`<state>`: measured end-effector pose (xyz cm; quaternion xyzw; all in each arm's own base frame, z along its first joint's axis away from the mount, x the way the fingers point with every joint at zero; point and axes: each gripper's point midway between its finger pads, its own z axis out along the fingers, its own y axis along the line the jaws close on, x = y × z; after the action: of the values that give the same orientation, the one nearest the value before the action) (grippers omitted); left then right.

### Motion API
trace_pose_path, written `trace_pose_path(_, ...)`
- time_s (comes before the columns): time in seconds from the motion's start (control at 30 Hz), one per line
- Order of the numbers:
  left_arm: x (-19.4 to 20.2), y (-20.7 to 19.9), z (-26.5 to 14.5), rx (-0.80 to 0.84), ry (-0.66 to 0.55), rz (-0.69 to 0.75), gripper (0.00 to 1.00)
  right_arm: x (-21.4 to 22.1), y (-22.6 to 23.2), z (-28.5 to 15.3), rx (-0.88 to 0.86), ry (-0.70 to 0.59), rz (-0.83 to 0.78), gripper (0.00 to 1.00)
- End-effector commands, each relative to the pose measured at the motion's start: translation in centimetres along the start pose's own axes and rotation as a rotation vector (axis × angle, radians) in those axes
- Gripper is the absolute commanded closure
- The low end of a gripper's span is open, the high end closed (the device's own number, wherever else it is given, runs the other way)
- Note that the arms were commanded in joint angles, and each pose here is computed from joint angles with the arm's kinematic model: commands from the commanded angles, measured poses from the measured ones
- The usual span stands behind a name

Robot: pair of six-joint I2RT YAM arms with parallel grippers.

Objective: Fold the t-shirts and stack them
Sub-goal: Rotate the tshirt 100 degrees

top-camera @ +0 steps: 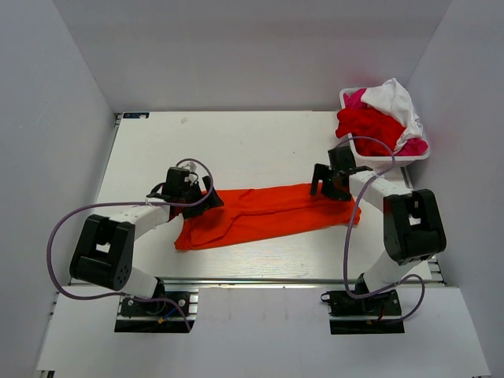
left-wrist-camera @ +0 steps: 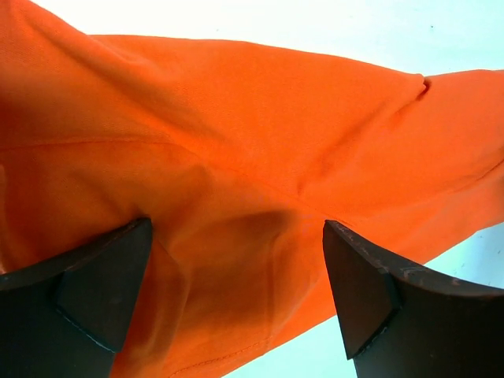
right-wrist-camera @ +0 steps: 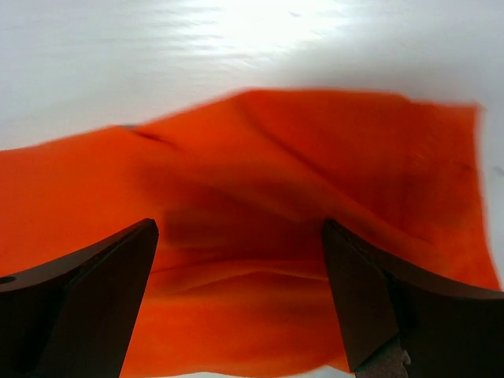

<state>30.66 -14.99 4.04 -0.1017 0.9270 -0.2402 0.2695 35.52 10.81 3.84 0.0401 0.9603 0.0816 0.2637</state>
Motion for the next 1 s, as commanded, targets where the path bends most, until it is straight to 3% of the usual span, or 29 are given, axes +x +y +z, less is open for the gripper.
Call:
trace_pose_path(0.0,1.7,2.7,0.1,-0.104,0.04,-0.007,0.0,2.2,-5.3,-1.3,0.238,0.024,0.063,0.1)
trace_pose_path(0.2,2.8,4.3,0.7,-0.162,0.081,-0.036,0.0,3.6,-6.8,-1.1,0.242,0.04,0.089,0.1)
trace_pose_path(0.33,1.2,5.0,1.6,-0.23,0.061,-0.044,0.0,4.7,-4.9,0.2,0.117,0.081,0.083,0.1)
trace_pose_path(0.47,-3.6,4.3,4.0,-0.293,0.008,-0.036,0.0,6.7,-4.1,0.0,0.051,0.125,0.064,0.1)
trace_pose_path(0.53,-5.1,5.0,5.3,-0.345,0.023,-0.033,0.0,6.4,-3.3,-0.8,0.007,0.086,0.064,0.1)
trace_pose_path(0.57,-8.6,3.1,6.2,-0.315,-0.023,-0.013,0.0,8.0,-1.9,-0.9,-0.089,0.123,0.061,0.1)
trace_pose_path(0.63,-8.3,4.0,9.7,-0.347,0.064,-0.014,0.0,8.8,0.0,-1.4,-0.184,0.129,0.036,0.1)
trace_pose_path(0.67,-12.0,1.6,10.8,-0.288,0.01,0.012,0.0,8.9,1.3,-1.9,-0.248,0.118,0.047,0.1)
trace_pose_path(0.73,-11.9,1.7,14.8,-0.252,0.069,0.027,0.0,10.5,3.5,-2.2,-0.31,0.158,0.012,0.1)
trace_pose_path(0.77,-15.7,-0.6,15.8,-0.189,0.002,0.059,0.0,11.1,4.4,-2.2,-0.343,0.175,-0.006,0.1)
trace_pose_path(0.8,-16.5,-1.3,17.0,-0.156,0.005,0.074,0.0,11.5,5.3,-2.3,-0.373,0.188,-0.02,0.1)
trace_pose_path(0.83,-20.6,-4.7,17.3,-0.089,-0.081,0.111,0.0,12.9,7.1,-2.4,-0.413,0.222,-0.065,0.1)
trace_pose_path(0.87,-19.2,-2.9,20.3,-0.118,-0.027,0.11,0.0,13.6,7.8,-2.3,-0.429,0.246,-0.079,0.1)
trace_pose_path(0.9,-19.7,-4.2,21.4,-0.071,-0.032,0.139,0.0,14.9,9.9,-2.7,-0.48,0.282,-0.135,0.1)
trace_pose_path(0.97,-22.4,-7.1,23.0,0.04,-0.129,0.186,0.0,15.9,11.3,-3.0,-0.521,0.31,-0.176,0.1)
